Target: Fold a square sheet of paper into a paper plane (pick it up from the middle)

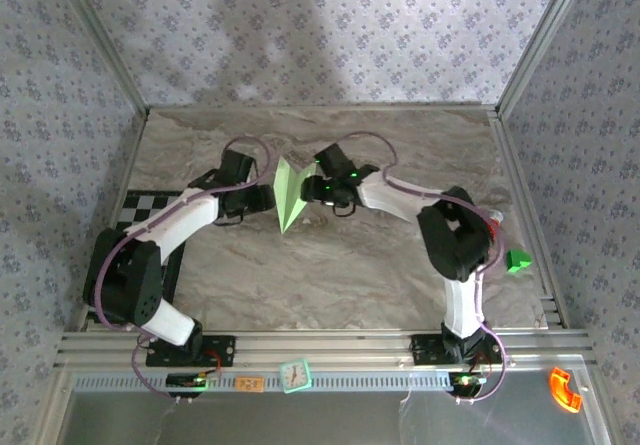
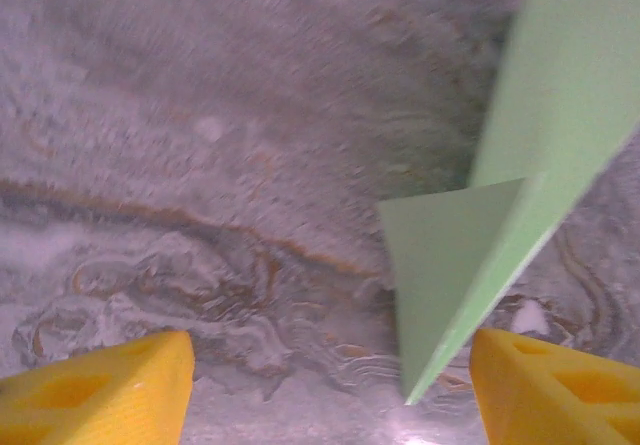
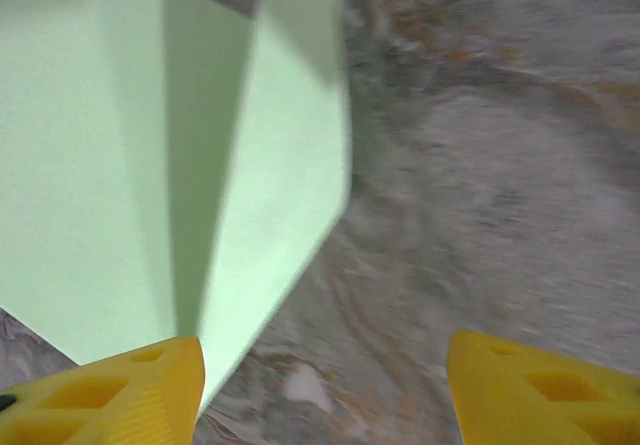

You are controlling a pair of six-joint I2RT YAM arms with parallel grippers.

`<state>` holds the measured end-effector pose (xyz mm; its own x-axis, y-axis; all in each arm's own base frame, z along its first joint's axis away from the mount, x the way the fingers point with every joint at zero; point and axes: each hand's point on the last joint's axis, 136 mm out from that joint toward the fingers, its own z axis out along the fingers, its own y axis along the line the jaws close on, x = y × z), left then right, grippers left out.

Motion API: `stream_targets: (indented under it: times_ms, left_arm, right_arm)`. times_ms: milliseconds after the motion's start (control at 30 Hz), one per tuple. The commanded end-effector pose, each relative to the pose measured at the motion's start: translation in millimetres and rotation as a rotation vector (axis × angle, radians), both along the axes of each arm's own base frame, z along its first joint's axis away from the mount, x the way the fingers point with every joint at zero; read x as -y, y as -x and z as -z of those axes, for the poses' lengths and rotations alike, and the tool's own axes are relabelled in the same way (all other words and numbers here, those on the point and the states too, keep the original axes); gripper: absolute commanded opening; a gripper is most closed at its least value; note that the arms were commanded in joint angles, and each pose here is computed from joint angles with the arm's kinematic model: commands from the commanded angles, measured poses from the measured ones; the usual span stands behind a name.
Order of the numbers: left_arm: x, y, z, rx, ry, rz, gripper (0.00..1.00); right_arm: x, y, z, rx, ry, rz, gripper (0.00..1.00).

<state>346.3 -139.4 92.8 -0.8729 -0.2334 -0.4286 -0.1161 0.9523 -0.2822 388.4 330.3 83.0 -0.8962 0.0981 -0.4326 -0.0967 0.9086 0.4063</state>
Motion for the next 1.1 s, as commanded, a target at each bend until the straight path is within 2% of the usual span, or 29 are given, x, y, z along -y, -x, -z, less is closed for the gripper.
stream_targets:
  times_ms: [0,267,567,1067]
  left_arm:
    - [1,-4,-15,0.053,0.139,-0.051,0.76]
    - [-25,4,-7,0.059,0.127,-0.116,0.84]
    - [-31,5,-3,0.054,0.133,-0.133,0.86]
    - [-22,1,-5,0.049,0.184,-0.118,0.86]
  right_arm:
    - [-6,-8,13,-0.025,0.091,0.078,0.69]
    - [-11,-17,35,-0.078,0.249,0.183,0.69]
    - [-27,-22,46,-0.114,0.214,0.18,0.62]
    - [-22,-23,29,-0.133,0.134,0.202,0.36]
